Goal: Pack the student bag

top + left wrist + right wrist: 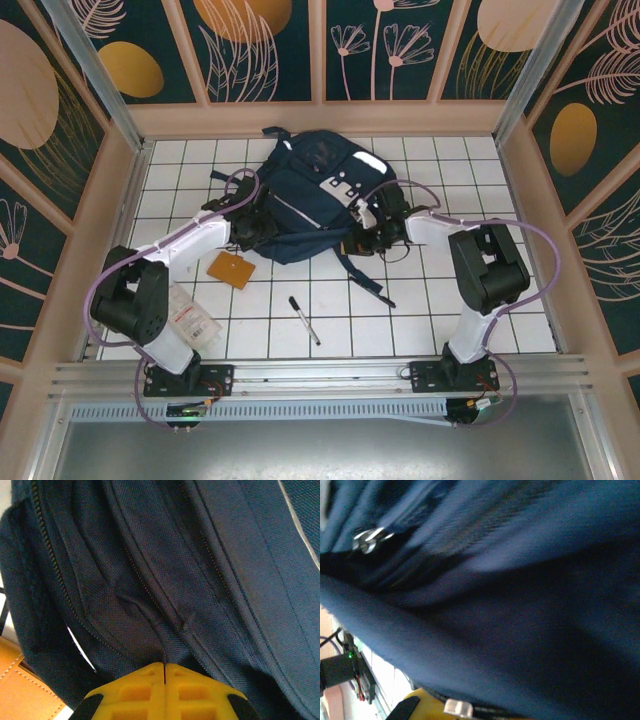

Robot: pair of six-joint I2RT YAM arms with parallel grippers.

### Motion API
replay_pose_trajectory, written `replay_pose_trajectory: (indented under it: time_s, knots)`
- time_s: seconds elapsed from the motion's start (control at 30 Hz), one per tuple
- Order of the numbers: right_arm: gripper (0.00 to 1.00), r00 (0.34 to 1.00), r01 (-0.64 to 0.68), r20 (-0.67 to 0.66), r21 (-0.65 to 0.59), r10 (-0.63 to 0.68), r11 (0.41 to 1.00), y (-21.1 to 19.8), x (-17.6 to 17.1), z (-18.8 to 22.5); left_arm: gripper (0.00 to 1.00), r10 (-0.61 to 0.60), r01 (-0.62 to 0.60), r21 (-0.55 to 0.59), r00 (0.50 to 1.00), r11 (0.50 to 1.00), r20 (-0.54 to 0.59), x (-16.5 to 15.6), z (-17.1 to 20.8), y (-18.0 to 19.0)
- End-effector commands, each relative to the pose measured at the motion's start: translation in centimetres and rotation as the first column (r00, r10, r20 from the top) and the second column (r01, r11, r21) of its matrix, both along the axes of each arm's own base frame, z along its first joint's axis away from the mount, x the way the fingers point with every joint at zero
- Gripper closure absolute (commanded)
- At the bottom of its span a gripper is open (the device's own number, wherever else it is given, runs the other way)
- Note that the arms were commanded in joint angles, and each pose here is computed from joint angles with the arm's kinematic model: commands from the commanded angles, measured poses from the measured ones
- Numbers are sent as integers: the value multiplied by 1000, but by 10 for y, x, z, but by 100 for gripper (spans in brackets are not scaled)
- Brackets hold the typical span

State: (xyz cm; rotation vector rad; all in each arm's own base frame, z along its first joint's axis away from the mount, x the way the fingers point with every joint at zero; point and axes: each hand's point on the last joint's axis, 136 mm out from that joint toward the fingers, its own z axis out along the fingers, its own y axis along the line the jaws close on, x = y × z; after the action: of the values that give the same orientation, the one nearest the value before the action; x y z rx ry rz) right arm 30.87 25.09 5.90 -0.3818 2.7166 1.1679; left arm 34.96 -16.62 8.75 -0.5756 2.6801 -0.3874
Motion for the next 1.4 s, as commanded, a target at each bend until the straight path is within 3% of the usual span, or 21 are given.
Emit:
replay_pose_trajectory:
  time_s: [0.0,0.17,0.33,0.47,0.53,0.57,0.67,0.73,0.8,0.87,0.93,1.03,1.17,1.27,1.33,1.37]
  knots:
    - [100,992,115,-50,-74,-119,991,-37,9,-6,100,43,-44,176,999,983,15,-1,-4,46]
    - [93,958,267,-56,-182,-281,946,-66,30,-23,100,13,-16,213,1000,977,14,-2,-3,50]
    - [86,914,396,60,-342,-401,852,-101,50,-26,100,-44,40,189,999,981,17,-1,1,42]
    - [78,949,313,24,-200,-315,928,-74,45,-8,100,-131,128,49,990,991,48,2,11,11]
    - [71,961,274,25,-150,-274,950,-67,39,5,75,-163,166,-17,981,986,100,6,30,-6]
    - [69,960,281,50,-160,-277,946,-71,39,10,68,-178,183,-27,976,983,124,7,40,-13]
    - [65,935,349,172,-301,-309,888,-104,46,20,60,-261,264,6,949,964,176,10,71,-35]
    - [61,926,365,237,-353,-295,862,-118,49,27,56,-413,422,4,884,906,221,5,88,-73]
    - [58,922,368,259,-359,-287,858,-123,51,30,52,-556,572,27,784,820,276,-4,101,-111]
    - [56,928,352,243,-321,-283,879,-121,52,32,49,-679,691,87,665,717,311,-13,107,-143]
    - [56,932,339,234,-297,-276,893,-120,54,29,47,-791,795,167,510,584,339,-21,109,-172]
    - [55,928,357,217,-277,-304,892,-129,55,24,44,-884,857,287,329,428,333,-27,97,-198]
    - [54,921,378,189,-230,-340,897,-137,52,21,41,-928,884,352,198,308,316,-33,79,-211]
    - [54,917,393,174,-229,-360,890,-144,47,16,38,-965,863,469,75,189,251,-38,60,-210]
    - [54,905,419,179,-227,-385,879,-151,46,17,36,-978,842,519,44,146,204,-35,49,-205]
    - [54,901,428,180,-221,-394,876,-153,46,18,35,-982,831,538,53,144,181,-31,45,-202]
